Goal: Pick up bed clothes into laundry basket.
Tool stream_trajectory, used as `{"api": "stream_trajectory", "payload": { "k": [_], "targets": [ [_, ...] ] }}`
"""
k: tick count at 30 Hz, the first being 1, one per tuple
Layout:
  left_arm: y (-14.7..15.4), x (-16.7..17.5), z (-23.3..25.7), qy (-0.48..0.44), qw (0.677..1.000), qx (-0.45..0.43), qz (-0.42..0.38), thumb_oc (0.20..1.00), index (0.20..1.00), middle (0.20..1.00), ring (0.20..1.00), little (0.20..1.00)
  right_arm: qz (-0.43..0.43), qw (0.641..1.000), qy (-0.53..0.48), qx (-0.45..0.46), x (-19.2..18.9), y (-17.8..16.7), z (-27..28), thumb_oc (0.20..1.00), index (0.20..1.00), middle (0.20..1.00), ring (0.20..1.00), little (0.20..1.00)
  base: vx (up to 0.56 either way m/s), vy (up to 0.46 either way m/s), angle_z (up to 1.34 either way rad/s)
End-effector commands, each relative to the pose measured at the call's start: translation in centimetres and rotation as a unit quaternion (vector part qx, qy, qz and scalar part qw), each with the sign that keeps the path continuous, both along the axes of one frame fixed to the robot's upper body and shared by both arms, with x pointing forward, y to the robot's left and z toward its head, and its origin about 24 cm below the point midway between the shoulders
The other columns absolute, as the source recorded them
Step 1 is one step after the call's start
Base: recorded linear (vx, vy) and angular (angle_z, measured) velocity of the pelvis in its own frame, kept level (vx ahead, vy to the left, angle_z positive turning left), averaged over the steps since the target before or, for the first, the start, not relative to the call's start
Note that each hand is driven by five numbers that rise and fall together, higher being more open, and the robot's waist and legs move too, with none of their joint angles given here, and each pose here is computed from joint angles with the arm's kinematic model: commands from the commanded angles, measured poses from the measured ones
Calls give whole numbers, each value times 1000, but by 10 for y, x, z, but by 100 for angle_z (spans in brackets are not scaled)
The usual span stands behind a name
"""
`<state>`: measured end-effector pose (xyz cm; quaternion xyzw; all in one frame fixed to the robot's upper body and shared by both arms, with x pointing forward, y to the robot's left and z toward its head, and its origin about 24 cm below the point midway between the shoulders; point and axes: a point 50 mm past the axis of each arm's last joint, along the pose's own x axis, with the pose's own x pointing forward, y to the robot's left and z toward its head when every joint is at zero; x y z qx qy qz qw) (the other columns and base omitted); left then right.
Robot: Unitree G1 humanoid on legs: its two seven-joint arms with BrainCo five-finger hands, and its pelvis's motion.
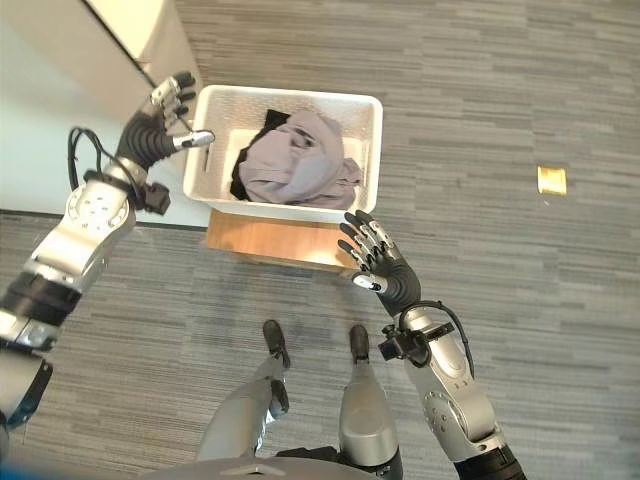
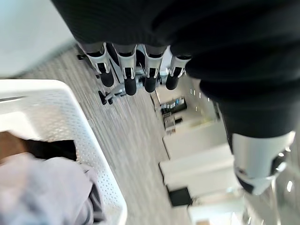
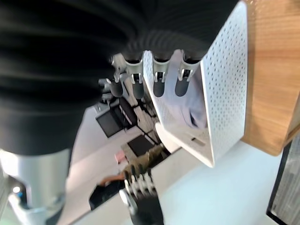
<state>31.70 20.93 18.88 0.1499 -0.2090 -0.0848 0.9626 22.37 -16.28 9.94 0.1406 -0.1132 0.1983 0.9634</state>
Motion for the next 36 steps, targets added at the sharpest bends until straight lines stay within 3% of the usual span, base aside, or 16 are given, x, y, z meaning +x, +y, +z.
{"api": "stream_trajectory", "payload": {
  "k": [1,5,12,16,21,23,27,31,36],
  "targets": [
    [21,-7,10,-47,995,-81,23,1000,1000,1000,1000,1000,0,999,-35,-14,-3,2,9,1000,1000,1000,1000,1000,46,36,12],
    [45,-57,-53,11,983,-165,84,1000,1000,1000,1000,1000,2,998,-59,-17,12,11,19,1000,1000,1000,1000,1000,86,47,23],
    [65,-102,-127,130,945,-222,199,1000,1000,1000,1000,1000,-9,997,-75,0,18,26,28,1000,1000,1000,1000,1000,80,96,98],
    [56,-103,-131,136,943,-244,179,1000,1000,1000,1000,1000,-15,997,-65,32,19,26,26,1000,1000,1000,1000,1000,217,-196,235],
    [34,-92,-120,118,959,-227,125,1000,1000,1000,1000,1000,-62,997,-34,24,6,-7,12,1000,1000,1000,1000,1000,232,-450,324],
    [25,-100,-136,146,941,-281,121,1000,1000,1000,1000,1000,-97,995,-11,2,1,-28,3,1000,1000,1000,1000,1000,114,-626,341],
    [18,-108,-152,188,928,-301,115,1000,1000,1000,1000,1000,-167,986,25,-10,-7,-54,-13,1000,1000,1000,1000,1000,-145,-415,212],
    [10,-105,-154,200,930,-293,96,1000,1000,1000,1000,1000,-208,977,51,19,-18,-62,-26,1000,1000,1000,1000,1000,-172,-168,146],
    [0,-101,-150,198,935,-282,86,1000,1000,1000,1000,1000,-188,979,74,27,-20,-49,-37,1000,1000,1000,1000,1000,-63,129,161]
  ]
}}
